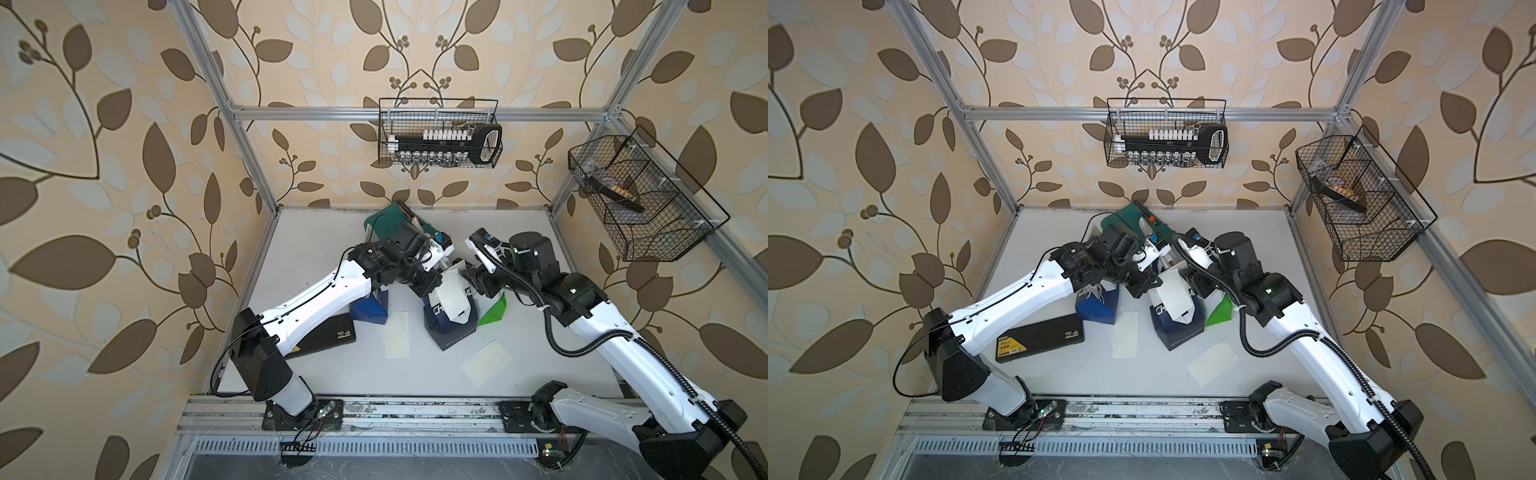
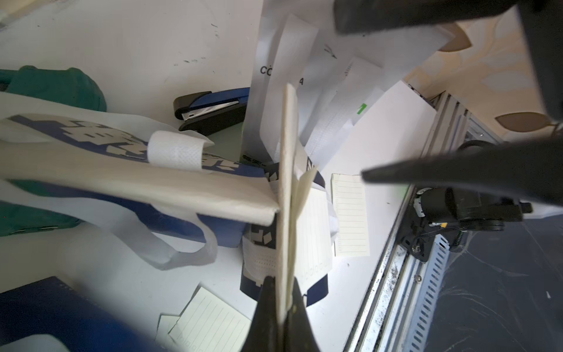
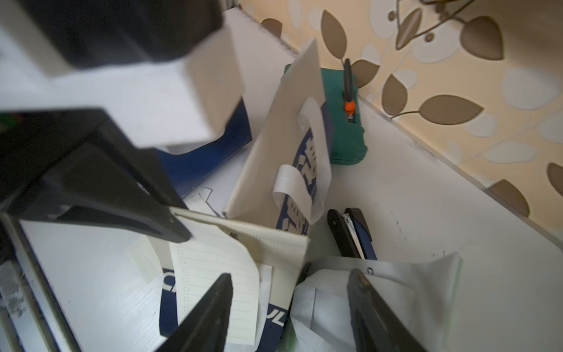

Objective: Staple the receipts to the bags
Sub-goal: Hold the receipt from the takeout bag, then pick up the takeout bag from the center of the board.

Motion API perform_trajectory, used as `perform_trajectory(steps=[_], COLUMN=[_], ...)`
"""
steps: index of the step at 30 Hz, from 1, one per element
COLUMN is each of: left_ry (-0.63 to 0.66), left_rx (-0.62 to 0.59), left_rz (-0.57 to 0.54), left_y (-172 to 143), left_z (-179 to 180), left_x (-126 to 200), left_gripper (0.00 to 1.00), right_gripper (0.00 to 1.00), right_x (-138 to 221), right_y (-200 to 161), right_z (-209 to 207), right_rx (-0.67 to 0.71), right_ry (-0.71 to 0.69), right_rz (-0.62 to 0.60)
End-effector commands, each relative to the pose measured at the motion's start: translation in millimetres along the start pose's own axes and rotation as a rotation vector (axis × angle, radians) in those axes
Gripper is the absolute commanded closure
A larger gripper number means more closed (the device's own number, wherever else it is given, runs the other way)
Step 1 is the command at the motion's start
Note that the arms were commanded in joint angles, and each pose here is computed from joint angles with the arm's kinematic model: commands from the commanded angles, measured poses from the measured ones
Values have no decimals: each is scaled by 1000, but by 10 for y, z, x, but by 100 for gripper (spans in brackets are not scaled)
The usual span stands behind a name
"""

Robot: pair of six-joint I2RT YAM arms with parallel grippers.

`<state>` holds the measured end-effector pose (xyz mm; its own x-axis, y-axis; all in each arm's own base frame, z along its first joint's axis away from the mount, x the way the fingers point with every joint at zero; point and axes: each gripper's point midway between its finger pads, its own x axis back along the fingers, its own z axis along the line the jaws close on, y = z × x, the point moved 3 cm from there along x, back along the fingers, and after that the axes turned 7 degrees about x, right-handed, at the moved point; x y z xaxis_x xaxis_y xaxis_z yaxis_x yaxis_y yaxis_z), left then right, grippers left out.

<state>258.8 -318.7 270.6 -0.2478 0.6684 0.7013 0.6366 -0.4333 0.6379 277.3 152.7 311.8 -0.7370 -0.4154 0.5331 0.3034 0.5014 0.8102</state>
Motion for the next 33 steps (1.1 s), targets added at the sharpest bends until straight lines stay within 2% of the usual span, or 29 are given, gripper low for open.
perform_trajectory(steps=[1, 3, 6, 9, 11, 13, 14, 15, 20, 25, 30, 33], left_ry=[19, 2, 7, 17, 15, 10, 5, 3, 8, 33, 62, 80], left_rx=[-65, -74, -84, -91, -94, -92, -92, -91, -98, -132, -177, -194], left_rz=[-76, -81, -96, -125, -136, -135, -134, -131, -108, -72, -24, -7], left_y=[155, 158, 165, 173, 171, 159, 157, 150, 109, 38, -53, -86], left_z=[-93, -140, -163, -151, -159, -162, -168, -169, -153, -116, -74, -43], left_x=[247, 282, 316, 341, 361, 354, 354, 345, 312, 313, 336, 331], left_gripper=[100, 100, 100, 100, 100, 100, 100, 100, 100, 100, 100, 100], right_gripper=[31, 31, 32, 39, 56, 85, 95, 100, 100, 100, 100, 100], right_x=[60, 16, -97, -179, -195, -188, -173, -156, 50, 398, 582, 543], right_y=[54, 0, -106, -243, -326, -360, -356, -330, -104, -79, -356, -514], right_z=[-402, -497, -490, -445, -449, -451, -453, -452, -574, -1096, -1560, -1671], right_rx=[-59, -96, -142, -190, -223, -252, -263, -270, -234, -166, -250, -339], right_ry=[-266, -311, -295, -281, -295, -295, -292, -282, -328, -645, -846, -883], right_rz=[-13, 27, 91, 147, 170, 169, 160, 147, 90, 168, 223, 202])
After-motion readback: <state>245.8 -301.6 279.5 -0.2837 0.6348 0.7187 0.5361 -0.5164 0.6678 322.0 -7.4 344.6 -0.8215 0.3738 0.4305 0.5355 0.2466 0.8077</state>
